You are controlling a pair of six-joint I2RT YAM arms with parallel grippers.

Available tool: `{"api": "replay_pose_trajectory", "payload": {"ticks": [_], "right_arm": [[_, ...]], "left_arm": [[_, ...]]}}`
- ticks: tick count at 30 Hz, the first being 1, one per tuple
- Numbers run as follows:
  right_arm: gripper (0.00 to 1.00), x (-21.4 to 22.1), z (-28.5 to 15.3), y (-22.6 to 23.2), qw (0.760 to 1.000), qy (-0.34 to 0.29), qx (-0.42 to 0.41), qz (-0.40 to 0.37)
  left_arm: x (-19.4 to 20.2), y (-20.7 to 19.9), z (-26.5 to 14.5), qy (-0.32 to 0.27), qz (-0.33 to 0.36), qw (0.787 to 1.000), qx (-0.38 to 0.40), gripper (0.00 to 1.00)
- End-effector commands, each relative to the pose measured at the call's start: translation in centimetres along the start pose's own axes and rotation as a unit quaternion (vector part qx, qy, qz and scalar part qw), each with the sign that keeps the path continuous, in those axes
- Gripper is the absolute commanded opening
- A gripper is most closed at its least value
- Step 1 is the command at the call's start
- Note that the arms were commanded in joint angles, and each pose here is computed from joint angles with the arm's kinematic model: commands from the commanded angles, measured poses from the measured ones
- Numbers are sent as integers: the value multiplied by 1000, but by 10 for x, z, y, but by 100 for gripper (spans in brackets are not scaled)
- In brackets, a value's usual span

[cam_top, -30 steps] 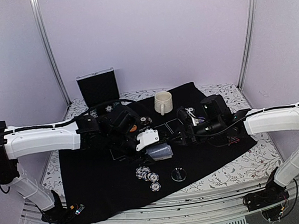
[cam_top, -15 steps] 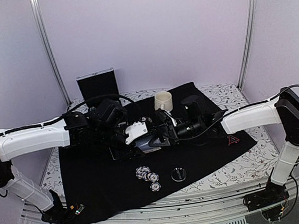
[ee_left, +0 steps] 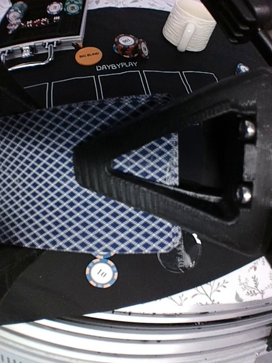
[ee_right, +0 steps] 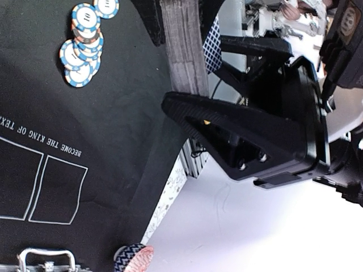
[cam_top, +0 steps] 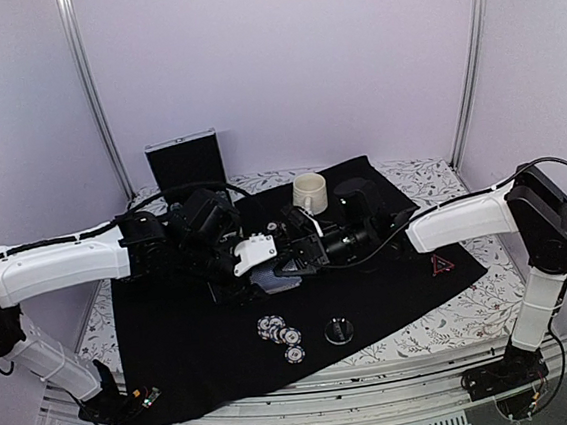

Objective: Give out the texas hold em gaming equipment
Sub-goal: Pick up the poker card from the face-down deck piles.

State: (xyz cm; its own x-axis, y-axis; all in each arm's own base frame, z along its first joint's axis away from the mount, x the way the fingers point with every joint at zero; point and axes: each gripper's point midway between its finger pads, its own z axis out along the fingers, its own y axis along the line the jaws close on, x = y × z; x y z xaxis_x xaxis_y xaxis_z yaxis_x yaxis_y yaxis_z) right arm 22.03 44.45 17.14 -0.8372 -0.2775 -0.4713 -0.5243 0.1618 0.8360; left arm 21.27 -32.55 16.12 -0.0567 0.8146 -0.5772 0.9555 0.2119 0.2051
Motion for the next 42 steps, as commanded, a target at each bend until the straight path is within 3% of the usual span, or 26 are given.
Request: {"api": "replay_pose_trajectory", "payload": {"ticks": [1,6,10,22,32,37,42], "right_arm": [[3,-4,5,14,999,11,-27,-16],[2,-8,4,24,999,20,-35,-31],[2,-8,7,24,998,31,-39,-32],[2,-28,14,31,998,25,-43,-46],[4,-27,14,31,998,25,-41,-45],[27,-30,11,19,999,14,-4,-45],[42,-33,8,2,998,10,48,-45]], "left_arm": [[-6,13,-12,-16,2,999,-29,73],[1,28,-18,-29,-8,998,-54,91],[-2,35,-23,-57,-8,997,-47,93],[2,35,-11,-50,2,998,-43,84],[3,38,-6,-45,-4,998,-45,58],[-1,36,-13,-61,-7,997,-37,52],[-4,35,-19,-73,-7,997,-33,51]]}}
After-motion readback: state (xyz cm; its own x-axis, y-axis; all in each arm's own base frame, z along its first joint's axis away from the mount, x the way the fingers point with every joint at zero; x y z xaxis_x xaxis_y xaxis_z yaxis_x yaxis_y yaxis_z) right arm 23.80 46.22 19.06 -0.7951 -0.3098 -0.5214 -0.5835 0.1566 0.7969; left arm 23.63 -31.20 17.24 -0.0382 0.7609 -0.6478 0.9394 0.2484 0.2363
